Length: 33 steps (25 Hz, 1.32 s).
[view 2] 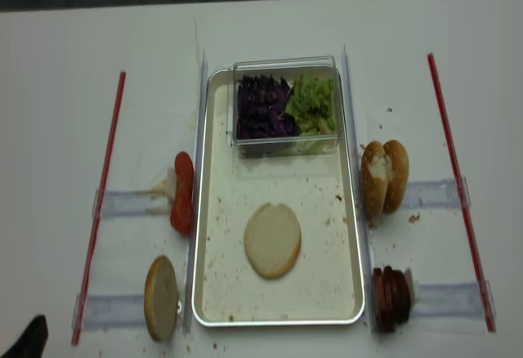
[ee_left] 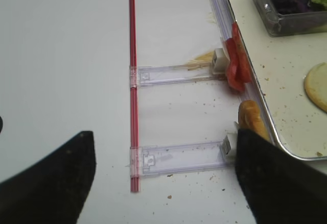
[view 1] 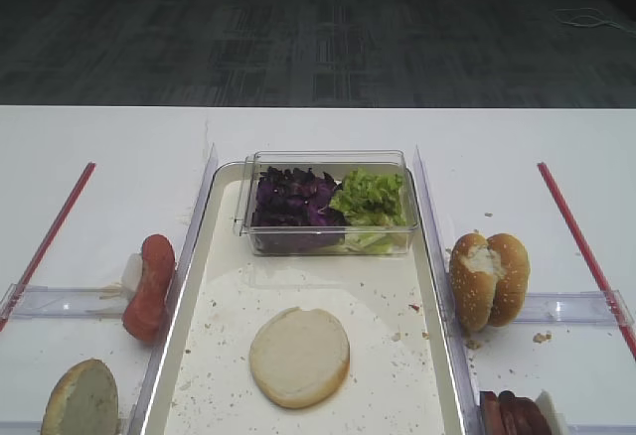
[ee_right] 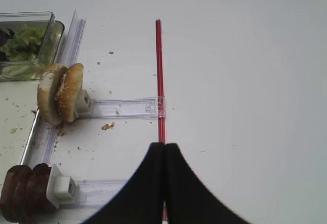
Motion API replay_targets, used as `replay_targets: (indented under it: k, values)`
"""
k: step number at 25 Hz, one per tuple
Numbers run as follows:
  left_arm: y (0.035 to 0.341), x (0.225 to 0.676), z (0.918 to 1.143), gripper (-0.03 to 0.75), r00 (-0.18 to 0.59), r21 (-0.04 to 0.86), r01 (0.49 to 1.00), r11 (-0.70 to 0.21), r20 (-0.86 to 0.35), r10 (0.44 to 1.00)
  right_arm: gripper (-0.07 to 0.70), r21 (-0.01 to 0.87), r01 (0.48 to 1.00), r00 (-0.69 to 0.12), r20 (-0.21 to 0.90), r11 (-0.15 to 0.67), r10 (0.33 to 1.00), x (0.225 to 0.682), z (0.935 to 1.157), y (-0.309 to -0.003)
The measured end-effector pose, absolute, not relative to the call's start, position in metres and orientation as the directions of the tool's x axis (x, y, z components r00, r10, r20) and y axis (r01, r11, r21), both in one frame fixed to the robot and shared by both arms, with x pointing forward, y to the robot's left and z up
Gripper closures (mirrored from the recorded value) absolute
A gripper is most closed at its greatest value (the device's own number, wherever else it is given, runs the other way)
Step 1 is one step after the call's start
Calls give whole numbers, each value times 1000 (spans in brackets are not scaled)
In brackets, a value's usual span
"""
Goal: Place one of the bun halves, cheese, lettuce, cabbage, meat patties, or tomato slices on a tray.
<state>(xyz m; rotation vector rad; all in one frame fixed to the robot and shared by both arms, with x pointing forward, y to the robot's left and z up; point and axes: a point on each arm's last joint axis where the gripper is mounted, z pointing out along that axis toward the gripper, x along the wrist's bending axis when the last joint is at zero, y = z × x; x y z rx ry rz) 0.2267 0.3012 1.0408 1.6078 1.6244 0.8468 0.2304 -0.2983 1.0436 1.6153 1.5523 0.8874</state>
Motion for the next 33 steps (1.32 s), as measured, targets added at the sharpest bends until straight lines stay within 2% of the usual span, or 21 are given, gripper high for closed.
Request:
replay_targets:
  k: [33]
  values:
    - [301,227,1041,162,5,835,550,21,-28,1000,323,862,507,45,-8,-16,999,230,1044,-299]
